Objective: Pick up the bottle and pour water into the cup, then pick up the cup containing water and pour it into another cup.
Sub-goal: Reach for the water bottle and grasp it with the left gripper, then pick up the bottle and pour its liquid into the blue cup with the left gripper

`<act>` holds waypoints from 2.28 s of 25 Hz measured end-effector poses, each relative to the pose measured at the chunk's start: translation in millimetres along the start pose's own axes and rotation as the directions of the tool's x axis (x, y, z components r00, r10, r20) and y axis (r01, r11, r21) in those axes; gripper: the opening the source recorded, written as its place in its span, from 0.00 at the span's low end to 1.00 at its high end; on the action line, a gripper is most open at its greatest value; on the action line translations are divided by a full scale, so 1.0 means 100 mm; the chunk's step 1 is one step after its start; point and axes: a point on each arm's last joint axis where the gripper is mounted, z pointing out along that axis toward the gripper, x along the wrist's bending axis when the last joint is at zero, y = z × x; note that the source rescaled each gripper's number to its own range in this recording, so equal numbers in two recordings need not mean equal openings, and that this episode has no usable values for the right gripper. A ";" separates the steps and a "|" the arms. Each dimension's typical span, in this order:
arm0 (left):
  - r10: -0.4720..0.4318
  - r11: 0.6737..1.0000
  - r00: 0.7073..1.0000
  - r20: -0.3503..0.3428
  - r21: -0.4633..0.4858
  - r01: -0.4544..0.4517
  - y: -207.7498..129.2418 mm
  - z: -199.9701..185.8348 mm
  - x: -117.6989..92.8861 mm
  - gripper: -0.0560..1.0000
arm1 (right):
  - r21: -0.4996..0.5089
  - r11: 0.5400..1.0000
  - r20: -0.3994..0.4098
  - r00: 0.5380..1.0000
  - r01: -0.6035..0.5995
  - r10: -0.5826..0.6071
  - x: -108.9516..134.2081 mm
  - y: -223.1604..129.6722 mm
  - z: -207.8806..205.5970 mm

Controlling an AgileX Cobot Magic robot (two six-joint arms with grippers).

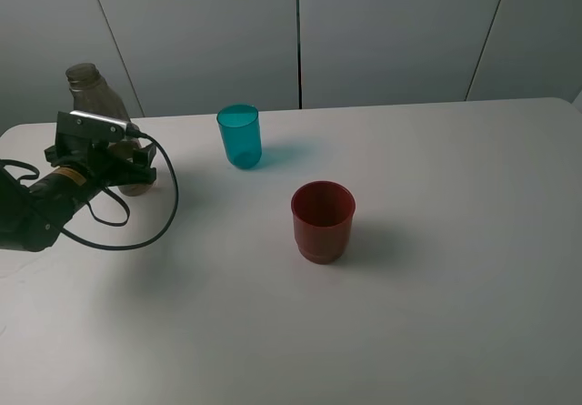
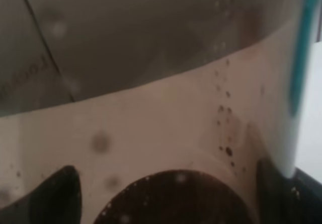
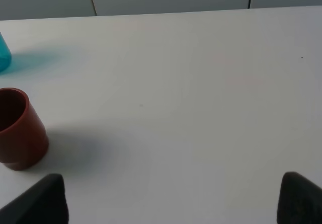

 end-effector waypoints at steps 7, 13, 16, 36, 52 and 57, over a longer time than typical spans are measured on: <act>0.035 0.999 0.999 0.009 -0.011 -0.035 0.02 0.02 -0.01 0.99 | 0.000 1.000 0.000 1.000 0.000 0.000 0.00 0.00 0.00; 0.047 0.998 0.998 0.033 -0.032 -0.046 0.05 0.06 -0.02 0.99 | 0.000 1.000 0.000 1.000 0.000 0.000 0.00 0.00 0.00; 0.050 0.998 0.998 0.041 -0.037 -0.049 0.06 0.06 -0.03 0.99 | 0.000 1.000 0.000 1.000 0.000 0.000 0.00 0.00 0.00; 0.071 0.994 0.996 0.061 -0.093 -0.065 0.23 0.05 -0.03 1.00 | 0.000 1.000 0.000 1.000 0.000 0.000 0.00 0.00 0.00; 0.075 0.993 0.995 0.071 -0.093 -0.068 0.24 0.04 -0.05 0.07 | 0.000 1.000 0.000 1.000 0.000 0.000 0.00 0.00 0.00; 0.077 0.993 0.994 0.071 -0.091 -0.071 0.28 0.04 -0.04 0.07 | 0.000 1.000 0.000 1.000 0.000 0.000 0.00 0.00 0.00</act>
